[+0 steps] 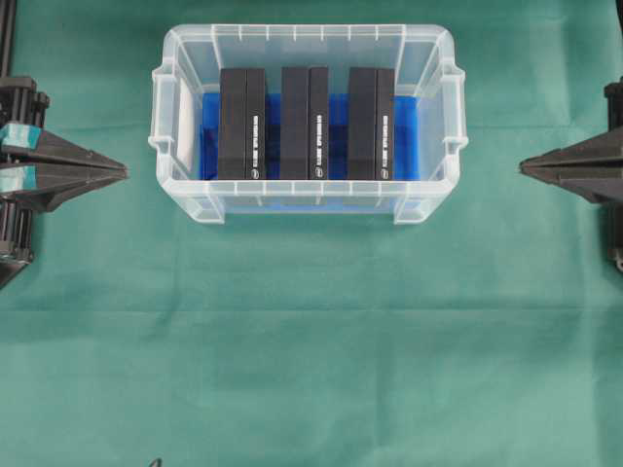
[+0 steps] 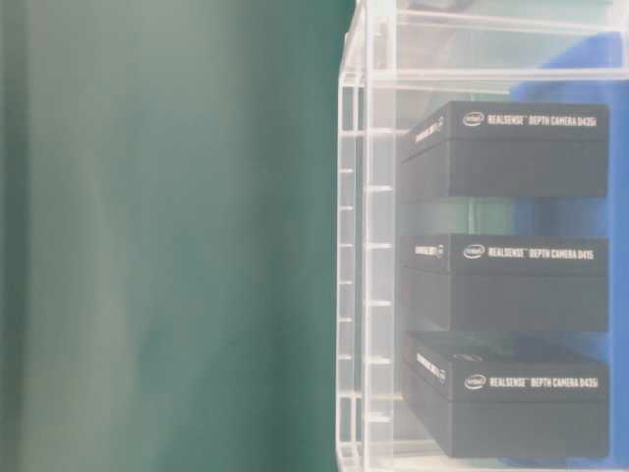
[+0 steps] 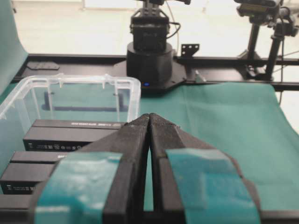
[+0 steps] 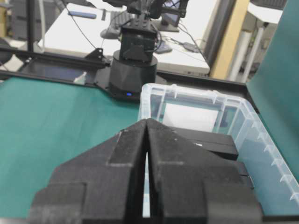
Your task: Take the box out of the case with the left arm.
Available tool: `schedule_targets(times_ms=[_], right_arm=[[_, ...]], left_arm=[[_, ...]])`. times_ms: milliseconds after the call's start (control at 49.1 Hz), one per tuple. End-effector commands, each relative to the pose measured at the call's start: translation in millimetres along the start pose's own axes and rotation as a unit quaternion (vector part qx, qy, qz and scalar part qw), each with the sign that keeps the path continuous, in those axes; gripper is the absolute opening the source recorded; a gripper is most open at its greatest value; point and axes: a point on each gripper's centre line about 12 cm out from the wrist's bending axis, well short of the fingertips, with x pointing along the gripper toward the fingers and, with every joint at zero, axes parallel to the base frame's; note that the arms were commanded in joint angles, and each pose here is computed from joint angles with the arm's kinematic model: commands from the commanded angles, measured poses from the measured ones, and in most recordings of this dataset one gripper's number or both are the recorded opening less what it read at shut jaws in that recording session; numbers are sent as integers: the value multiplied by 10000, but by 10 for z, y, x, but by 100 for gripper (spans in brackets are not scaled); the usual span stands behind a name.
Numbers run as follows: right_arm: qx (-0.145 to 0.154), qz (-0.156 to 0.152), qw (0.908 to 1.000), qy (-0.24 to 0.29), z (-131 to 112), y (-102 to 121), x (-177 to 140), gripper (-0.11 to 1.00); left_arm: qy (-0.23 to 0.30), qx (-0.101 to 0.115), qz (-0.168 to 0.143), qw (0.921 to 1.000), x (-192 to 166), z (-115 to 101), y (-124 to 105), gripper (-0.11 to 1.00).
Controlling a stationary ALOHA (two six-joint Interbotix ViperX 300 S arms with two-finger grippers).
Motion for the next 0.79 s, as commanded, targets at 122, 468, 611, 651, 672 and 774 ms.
schedule_targets(times_ms=[122, 468, 611, 651, 672, 774], right_arm=[[-47, -26, 9994, 345, 68, -13, 91, -1], [26, -66, 9610, 2763, -262, -28, 85, -1], [88, -90, 9310, 3649, -452, -28, 26, -1], [95, -93, 9264, 3763, -487, -28, 20, -1], [95, -93, 9250, 3798, -500, -28, 22, -1], [103, -97, 9157, 4017, -576, -27, 18, -1]], left_arm=[[193, 64, 62, 9998, 35, 52, 30, 2], [146, 42, 67, 9999, 41, 157, 31, 2], [77, 59, 68, 9999, 47, 256, 32, 2], [93, 51, 70, 9999, 44, 273, 32, 2], [100, 51, 71, 9999, 41, 284, 32, 2], [93, 52, 76, 9999, 32, 369, 33, 2]])
